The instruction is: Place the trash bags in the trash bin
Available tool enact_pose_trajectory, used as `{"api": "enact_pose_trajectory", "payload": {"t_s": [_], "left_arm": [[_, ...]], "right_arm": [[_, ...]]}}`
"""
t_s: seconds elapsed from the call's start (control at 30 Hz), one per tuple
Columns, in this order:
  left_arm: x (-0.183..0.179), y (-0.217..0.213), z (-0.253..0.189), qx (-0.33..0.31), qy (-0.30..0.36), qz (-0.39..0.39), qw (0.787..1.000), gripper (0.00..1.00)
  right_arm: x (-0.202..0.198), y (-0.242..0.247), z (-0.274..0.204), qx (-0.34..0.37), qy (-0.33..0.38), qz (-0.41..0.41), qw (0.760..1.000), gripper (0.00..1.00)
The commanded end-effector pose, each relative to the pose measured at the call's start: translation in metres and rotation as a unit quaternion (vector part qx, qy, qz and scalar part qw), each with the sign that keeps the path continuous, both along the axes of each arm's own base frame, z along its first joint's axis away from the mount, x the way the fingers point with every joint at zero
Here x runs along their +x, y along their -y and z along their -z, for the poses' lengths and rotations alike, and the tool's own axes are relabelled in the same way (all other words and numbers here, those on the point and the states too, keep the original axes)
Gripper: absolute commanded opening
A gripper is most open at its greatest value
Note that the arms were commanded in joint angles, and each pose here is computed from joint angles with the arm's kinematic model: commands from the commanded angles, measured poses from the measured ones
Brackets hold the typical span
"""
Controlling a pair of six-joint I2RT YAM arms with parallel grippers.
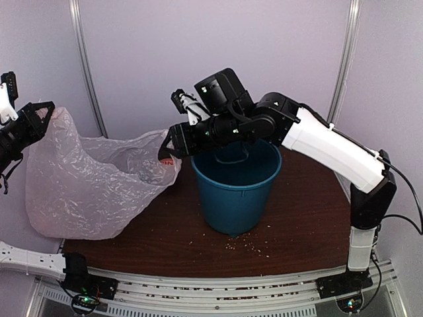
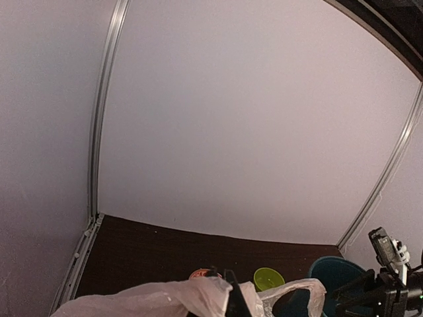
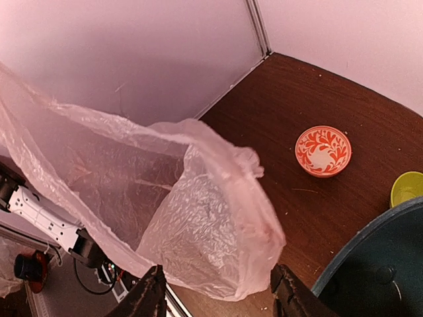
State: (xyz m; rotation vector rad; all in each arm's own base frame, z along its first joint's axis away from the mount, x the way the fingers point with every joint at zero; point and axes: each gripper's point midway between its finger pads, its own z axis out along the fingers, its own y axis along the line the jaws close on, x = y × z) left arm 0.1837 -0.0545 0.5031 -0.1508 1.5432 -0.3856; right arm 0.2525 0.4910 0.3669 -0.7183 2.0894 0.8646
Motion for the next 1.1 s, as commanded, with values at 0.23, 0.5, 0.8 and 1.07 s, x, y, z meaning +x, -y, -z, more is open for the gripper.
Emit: {"api": "enact_pose_trajectory", "payload": {"t_s": [0.23, 0.5, 0.8, 1.07], "left_arm": [[-0.004, -0.01, 0.002, -0.005, -0.008, -0.003, 1.0, 0.0], [-0.004, -0.015, 0.004, -0.012, -0.009, -0.011, 1.0, 0.0], [-0.002, -0.012, 0.002, -0.006, -0.01, -0.014, 1.0, 0.0], [-0.004, -0.014, -0.005, -0.001, -0.013, -0.011, 1.0, 0.0]], "right_arm": [[0.017, -0.021, 0.016, 0.04, -0.052, -0.026, 0.997, 0.63], [0.009, -0.033, 0.037, 0.042, -0.086, -0.054, 0.994, 0.58], [0.029, -0.036, 0.051, 0.028, -0.063, -0.026, 0.997, 0.65], [0.049, -0.055, 0.062, 0.037, -0.051, -0.023, 0.998, 0.72]]}}
